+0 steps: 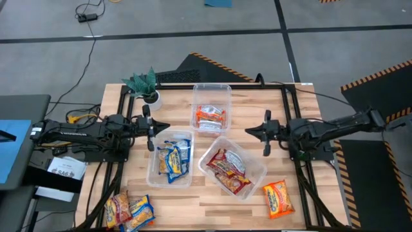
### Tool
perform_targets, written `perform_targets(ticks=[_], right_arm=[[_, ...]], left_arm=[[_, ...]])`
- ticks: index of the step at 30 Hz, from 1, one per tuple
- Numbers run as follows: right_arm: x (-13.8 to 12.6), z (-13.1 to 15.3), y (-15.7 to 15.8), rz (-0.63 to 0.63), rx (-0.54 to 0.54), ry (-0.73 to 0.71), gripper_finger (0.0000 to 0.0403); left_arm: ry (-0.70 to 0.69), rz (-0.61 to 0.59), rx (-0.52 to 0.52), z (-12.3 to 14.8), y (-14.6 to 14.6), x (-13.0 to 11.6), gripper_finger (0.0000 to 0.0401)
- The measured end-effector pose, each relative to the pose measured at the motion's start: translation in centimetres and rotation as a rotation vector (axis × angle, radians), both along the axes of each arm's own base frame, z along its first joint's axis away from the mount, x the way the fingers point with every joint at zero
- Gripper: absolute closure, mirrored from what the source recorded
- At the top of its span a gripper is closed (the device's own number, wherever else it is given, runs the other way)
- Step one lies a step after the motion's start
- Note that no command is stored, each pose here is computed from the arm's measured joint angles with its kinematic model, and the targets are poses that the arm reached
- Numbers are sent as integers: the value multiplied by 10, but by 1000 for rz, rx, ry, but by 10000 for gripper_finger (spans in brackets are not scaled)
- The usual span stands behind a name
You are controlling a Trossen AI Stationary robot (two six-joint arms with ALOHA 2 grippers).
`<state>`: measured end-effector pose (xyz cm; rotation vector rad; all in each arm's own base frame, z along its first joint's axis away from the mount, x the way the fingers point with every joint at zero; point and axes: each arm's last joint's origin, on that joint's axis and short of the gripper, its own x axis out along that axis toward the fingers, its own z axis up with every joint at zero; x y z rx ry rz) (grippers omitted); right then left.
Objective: Sort Maruchan noodles
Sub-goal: Put the red noodle pack into the bottom right transparent bin
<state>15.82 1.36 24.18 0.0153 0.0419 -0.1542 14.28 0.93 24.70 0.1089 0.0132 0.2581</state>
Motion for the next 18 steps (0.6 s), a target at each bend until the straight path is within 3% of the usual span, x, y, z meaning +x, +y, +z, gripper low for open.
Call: perform_targets(ticks=[8,18], right_arm=[[7,-5,-15,99,8,-64,393],[9,-6,-25,44,5,-76,392]], left_arm=[[-8,0,-1,1,0,0,401],[6,0,-23,-1,0,0,401]])
